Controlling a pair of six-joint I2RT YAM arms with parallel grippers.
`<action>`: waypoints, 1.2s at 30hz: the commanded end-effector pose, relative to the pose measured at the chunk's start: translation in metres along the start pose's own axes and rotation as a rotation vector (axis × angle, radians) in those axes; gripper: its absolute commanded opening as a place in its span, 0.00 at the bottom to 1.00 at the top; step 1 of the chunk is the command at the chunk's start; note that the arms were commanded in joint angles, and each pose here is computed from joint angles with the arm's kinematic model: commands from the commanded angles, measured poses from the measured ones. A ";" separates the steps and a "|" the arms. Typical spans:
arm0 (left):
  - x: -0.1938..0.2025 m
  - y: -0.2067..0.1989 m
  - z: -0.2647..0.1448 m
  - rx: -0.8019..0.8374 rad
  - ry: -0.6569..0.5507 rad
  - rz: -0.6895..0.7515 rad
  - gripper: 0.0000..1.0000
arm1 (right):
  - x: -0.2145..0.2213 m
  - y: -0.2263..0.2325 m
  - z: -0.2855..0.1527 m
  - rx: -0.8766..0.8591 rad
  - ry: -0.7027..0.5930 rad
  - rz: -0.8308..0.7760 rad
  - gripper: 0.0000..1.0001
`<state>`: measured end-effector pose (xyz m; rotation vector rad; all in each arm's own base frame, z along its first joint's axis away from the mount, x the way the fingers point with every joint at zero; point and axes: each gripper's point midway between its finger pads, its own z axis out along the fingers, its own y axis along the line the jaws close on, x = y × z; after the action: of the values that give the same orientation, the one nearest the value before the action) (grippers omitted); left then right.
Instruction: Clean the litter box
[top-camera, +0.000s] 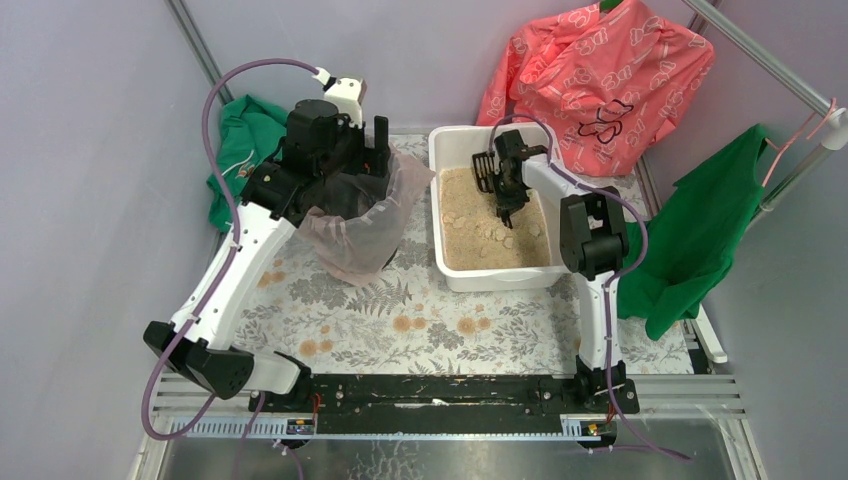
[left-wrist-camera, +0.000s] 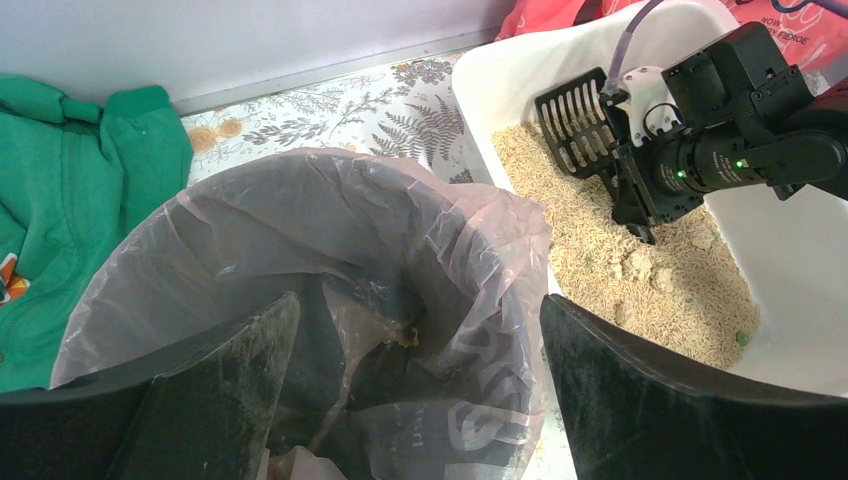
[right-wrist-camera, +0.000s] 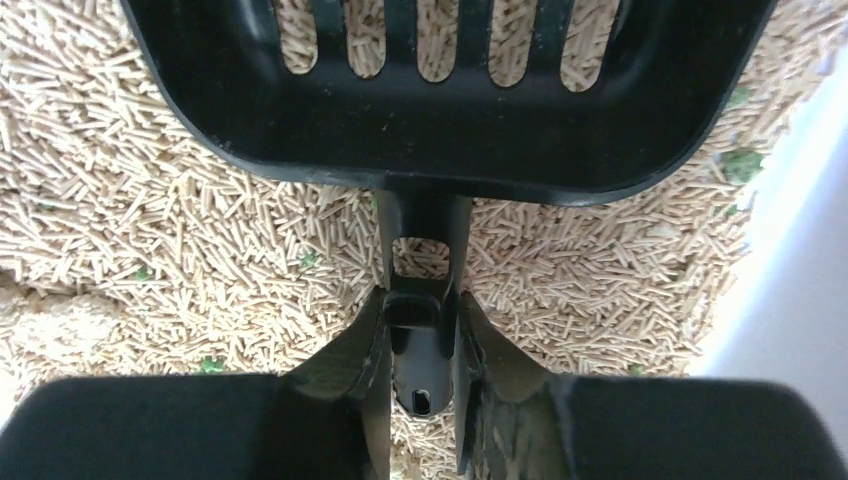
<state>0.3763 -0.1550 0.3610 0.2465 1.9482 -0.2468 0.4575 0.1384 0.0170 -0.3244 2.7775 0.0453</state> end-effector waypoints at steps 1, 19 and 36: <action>-0.013 -0.006 0.007 0.030 -0.040 -0.026 0.99 | -0.003 0.014 -0.010 -0.079 -0.039 -0.030 0.12; -0.030 -0.050 0.047 0.227 -0.028 -0.111 0.98 | 0.002 0.016 -0.102 -0.119 -0.173 -0.100 0.00; -0.067 -0.134 0.084 0.706 -0.008 -0.341 0.93 | -0.016 0.057 -0.188 -0.139 -0.336 -0.316 0.00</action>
<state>0.4328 -0.2955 0.3845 0.3490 1.8850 -1.0082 0.4007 0.1669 0.1414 -0.6347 2.5214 0.1909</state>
